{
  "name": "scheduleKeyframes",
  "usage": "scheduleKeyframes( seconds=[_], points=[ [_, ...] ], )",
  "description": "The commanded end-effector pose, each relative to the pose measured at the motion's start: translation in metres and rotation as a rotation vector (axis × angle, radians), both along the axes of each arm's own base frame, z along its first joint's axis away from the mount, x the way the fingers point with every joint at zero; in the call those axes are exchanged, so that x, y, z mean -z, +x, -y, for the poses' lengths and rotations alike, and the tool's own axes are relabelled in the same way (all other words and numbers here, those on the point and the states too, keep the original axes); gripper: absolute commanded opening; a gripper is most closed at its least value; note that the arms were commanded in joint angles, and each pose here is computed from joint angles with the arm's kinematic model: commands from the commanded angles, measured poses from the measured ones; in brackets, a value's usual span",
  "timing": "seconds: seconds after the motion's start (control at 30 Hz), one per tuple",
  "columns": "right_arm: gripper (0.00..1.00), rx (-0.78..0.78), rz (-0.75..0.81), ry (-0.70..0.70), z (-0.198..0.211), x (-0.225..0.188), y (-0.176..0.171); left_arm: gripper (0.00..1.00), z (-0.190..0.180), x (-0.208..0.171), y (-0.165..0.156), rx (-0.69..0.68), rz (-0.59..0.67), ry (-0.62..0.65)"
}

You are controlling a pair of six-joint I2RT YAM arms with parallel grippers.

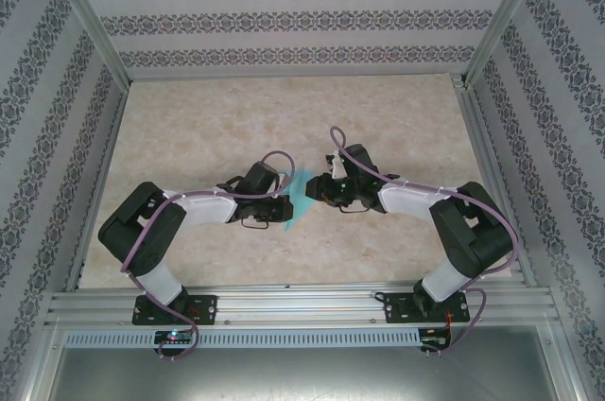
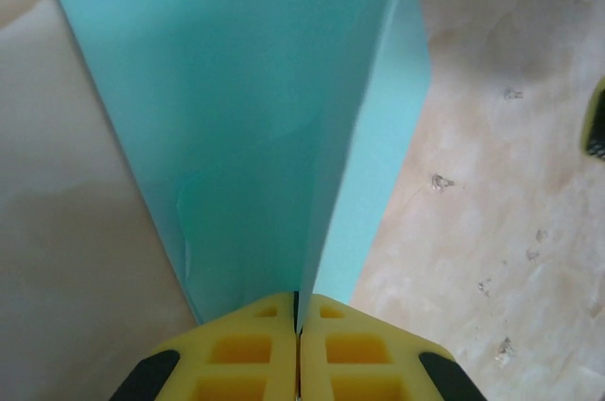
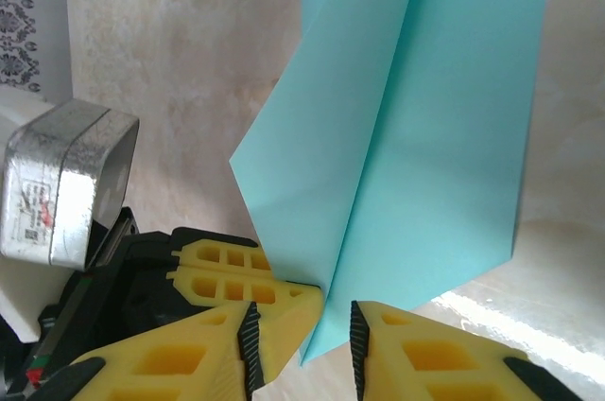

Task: Fold a paper plane with a square sheet of paper (pick it up from the middle)
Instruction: Fourth fold the wing at the center of the table.

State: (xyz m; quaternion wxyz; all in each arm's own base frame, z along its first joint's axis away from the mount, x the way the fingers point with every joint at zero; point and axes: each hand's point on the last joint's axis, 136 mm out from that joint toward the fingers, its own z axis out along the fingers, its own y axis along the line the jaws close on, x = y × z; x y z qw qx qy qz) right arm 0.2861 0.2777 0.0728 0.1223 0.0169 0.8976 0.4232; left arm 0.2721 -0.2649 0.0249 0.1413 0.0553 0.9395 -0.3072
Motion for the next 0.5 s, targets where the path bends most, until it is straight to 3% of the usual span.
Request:
scheduleKeyframes(
  seconds=[0.0, 0.2, 0.47],
  points=[
    [0.31, -0.004, 0.029, 0.009, -0.011, -0.001, 0.007, 0.09, 0.008, -0.017, 0.002, 0.035, 0.016, -0.114],
    [0.22, -0.03, 0.03, 0.035, -0.031, 0.003, 0.005, 0.08, 0.007, -0.017, 0.002, 0.048, -0.032, -0.187],
    [0.19, -0.004, 0.039, 0.065, -0.046, 0.005, 0.014, 0.09, 0.006, -0.018, 0.004, 0.063, -0.083, -0.259]
  ],
)
